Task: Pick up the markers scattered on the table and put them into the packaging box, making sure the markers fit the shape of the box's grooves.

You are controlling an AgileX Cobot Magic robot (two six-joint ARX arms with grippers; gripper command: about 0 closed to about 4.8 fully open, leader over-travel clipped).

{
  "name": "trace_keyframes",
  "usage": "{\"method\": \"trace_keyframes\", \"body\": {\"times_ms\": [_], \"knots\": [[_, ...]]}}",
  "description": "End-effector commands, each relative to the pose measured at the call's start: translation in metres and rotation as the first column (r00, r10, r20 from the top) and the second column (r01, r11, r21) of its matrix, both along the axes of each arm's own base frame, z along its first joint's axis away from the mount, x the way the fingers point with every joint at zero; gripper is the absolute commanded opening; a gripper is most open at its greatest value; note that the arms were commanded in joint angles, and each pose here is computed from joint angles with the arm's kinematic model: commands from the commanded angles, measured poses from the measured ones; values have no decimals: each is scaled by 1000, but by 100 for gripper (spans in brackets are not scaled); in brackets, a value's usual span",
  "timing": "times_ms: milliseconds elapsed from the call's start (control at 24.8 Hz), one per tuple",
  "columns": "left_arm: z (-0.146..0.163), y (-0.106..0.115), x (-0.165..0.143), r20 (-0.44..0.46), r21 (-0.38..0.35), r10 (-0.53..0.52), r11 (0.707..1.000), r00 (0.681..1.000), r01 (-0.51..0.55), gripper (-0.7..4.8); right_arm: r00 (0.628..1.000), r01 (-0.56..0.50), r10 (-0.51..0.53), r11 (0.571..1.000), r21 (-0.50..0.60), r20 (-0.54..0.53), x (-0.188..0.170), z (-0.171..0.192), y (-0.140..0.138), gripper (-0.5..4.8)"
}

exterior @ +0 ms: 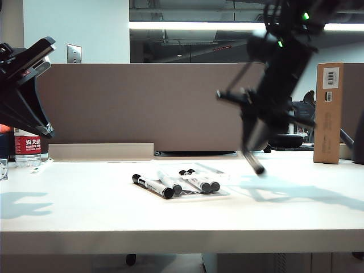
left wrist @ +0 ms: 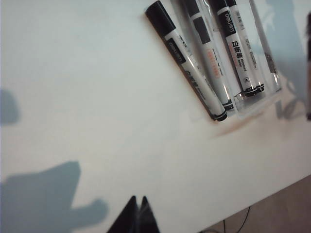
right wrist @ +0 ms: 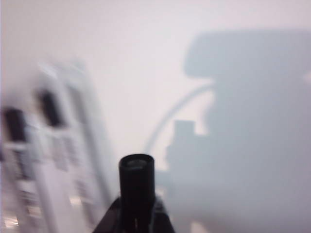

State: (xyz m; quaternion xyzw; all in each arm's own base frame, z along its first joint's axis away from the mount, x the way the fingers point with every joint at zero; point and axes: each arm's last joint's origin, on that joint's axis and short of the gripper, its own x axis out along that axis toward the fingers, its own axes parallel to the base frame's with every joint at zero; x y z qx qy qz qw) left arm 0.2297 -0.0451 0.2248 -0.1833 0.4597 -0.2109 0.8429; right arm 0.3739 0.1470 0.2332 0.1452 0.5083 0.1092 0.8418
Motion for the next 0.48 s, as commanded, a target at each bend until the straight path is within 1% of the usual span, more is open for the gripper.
{"method": "trace_keyframes", "body": {"times_ms": [40, 81, 121, 161, 282, 323, 363, 404, 484], "knots": [[3, 0, 1, 14, -6, -5, 1000, 1000, 5, 4, 995, -65, 56, 993, 104, 81, 8, 26, 7, -8], [3, 0, 1, 22, -6, -5, 1000, 1000, 5, 4, 988, -123, 105, 976, 178, 110, 14, 39, 12, -8], [3, -1, 1, 26, -8, -5, 1000, 1000, 5, 4, 985, -145, 123, 969, 200, 117, 18, 42, 15, -8], [4, -1, 2, 34, -9, -5, 1000, 999, 6, 4, 977, -192, 165, 954, 231, 132, 26, 46, 22, -8], [4, -1, 2, 37, -9, -6, 1000, 999, 6, 4, 964, -263, 237, 924, 277, 122, 36, 41, 36, -8], [4, -1, 2, 37, -9, -6, 1000, 999, 6, 4, 955, -297, 284, 907, 298, 89, 41, 31, 44, -8], [4, -1, 2, 37, -9, -6, 1000, 999, 6, 4, 952, -305, 300, 906, 293, 63, 44, 25, 49, -8], [4, -1, 2, 37, -10, -6, 1000, 999, 6, 3, 944, -325, 328, 912, 251, 28, 45, 16, 57, -8], [4, -1, 2, 35, -13, -9, 1000, 999, 9, 3, 944, -320, 329, 930, 178, -22, 47, 6, 63, -8]]}}
